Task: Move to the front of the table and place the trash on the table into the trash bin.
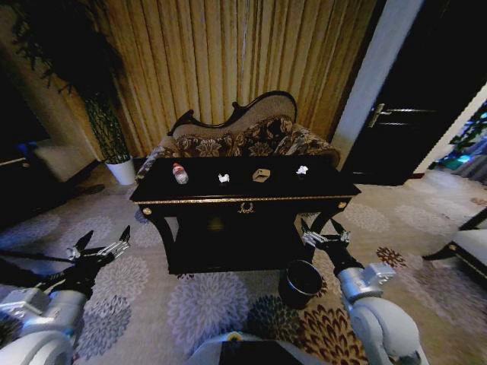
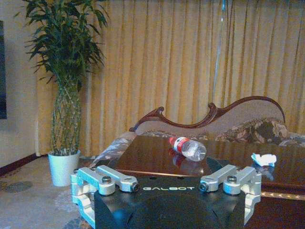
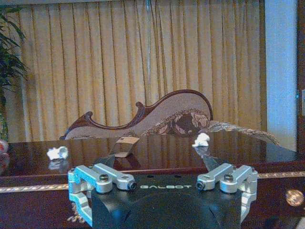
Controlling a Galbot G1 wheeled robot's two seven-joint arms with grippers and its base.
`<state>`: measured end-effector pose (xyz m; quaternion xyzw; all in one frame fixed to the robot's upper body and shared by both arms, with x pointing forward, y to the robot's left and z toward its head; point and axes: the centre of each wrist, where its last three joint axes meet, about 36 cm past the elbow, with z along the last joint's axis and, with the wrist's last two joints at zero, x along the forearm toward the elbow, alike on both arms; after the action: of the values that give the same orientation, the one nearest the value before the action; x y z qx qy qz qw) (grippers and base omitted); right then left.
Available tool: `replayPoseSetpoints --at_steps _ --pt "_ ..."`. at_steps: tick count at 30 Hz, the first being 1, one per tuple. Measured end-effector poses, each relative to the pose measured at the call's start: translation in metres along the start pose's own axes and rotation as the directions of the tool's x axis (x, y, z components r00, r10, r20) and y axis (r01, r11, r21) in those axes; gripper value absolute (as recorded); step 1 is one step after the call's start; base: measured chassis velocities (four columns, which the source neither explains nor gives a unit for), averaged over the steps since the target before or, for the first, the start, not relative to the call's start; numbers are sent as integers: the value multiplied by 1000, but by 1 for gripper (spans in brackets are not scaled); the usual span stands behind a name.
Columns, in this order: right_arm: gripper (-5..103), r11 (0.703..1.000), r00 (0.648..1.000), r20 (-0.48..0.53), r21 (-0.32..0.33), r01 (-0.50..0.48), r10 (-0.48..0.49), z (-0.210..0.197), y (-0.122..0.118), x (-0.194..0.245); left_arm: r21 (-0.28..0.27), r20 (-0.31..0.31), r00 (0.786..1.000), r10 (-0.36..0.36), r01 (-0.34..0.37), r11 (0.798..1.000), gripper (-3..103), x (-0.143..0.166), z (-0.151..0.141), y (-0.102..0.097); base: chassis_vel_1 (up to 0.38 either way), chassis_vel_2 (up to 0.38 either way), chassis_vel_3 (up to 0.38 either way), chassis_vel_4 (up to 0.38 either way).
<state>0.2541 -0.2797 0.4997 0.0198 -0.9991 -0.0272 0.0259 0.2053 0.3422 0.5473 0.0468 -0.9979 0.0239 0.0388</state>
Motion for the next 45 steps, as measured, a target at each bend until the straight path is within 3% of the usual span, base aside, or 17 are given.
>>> replayPoseSetpoints --at_steps 31,39,45 --pt "100 1000 1000 22 7 13 -13 6 1 -3 7 0 1000 -5 5 1000 100 2 1 1 -168 169 171 -172" --pt "100 1000 1000 -24 15 7 -6 1 -3 -15 4 4 1000 -15 15 1000 100 4 -1 5 7 -14 -8 20" --pt "100 999 996 -87 -37 26 -29 -6 -10 -36 0 10 1000 -29 29 1000 100 6 -5 10 0 0 0 0"
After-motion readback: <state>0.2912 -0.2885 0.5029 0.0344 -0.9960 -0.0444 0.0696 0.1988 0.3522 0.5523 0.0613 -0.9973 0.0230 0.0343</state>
